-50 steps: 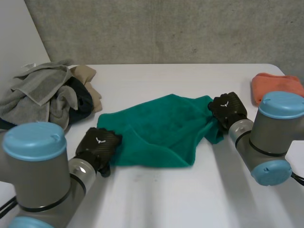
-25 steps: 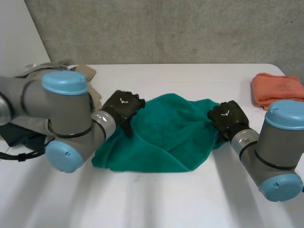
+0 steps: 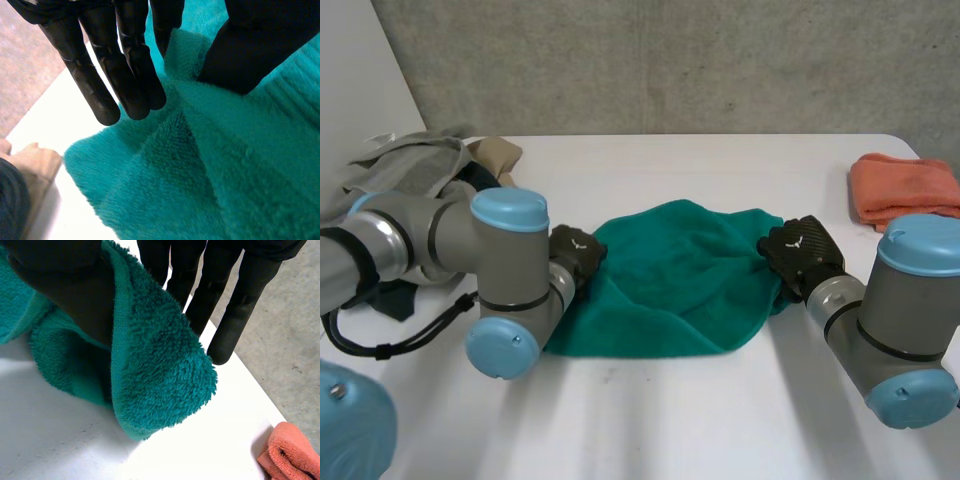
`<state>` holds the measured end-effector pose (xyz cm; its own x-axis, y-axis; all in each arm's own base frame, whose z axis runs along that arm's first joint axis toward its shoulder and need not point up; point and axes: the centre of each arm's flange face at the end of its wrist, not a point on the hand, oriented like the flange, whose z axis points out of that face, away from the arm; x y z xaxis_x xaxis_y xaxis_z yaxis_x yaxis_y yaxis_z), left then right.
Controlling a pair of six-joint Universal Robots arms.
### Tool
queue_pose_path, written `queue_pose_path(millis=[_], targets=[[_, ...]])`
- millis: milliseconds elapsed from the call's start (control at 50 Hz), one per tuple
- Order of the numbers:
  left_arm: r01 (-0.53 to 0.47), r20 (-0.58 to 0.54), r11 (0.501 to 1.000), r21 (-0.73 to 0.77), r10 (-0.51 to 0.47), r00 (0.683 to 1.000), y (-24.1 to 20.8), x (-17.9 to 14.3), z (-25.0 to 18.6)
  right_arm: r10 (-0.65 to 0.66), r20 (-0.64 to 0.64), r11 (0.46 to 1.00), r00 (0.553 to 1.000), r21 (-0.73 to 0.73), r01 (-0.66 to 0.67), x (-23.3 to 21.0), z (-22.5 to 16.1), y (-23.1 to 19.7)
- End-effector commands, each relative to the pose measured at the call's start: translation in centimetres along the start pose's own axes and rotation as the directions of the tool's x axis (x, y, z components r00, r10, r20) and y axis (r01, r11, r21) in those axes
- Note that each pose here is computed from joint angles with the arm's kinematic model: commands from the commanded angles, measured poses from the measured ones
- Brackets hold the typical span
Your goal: Fold the laundry.
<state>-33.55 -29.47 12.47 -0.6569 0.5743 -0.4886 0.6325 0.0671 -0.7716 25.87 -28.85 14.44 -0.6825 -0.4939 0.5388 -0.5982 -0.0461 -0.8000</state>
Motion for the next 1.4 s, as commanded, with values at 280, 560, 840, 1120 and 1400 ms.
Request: queue_pose_path(millis=[280, 560, 840, 1120, 1400], targets=[[0.017, 0.18, 0.95, 0.311, -0.077, 0.981, -6.7, -4.8, -7.8, 0.335, -0.084, 0.921, 0.939, -0.182, -0.345, 6.0, -0.8, 0.0], [0.035, 0.248, 0.948, 0.318, -0.119, 0.961, -6.6, -8.1, -9.5, 0.603, -0.047, 0.764, 0.796, -0.252, -0.594, 9.0, -0.9, 3.9], [0.143, 0.212, 0.938, 0.315, -0.217, 0.953, -5.8, -8.0, -9.0, 0.615, 0.044, 0.772, 0.787, -0.233, -0.591, 6.7, 0.5, 5.3], [0.152, 0.155, 0.956, 0.252, -0.195, 0.968, -3.4, -6.9, -8.7, 0.507, 0.17, 0.857, 0.845, -0.202, -0.474, 2.1, 1.1, 3.9], [0.154, 0.053, 0.965, 0.213, -0.169, 0.984, -1.5, -4.7, -9.3, 0.482, 0.156, 0.874, 0.862, -0.159, -0.46, 2.7, 0.9, 3.4]])
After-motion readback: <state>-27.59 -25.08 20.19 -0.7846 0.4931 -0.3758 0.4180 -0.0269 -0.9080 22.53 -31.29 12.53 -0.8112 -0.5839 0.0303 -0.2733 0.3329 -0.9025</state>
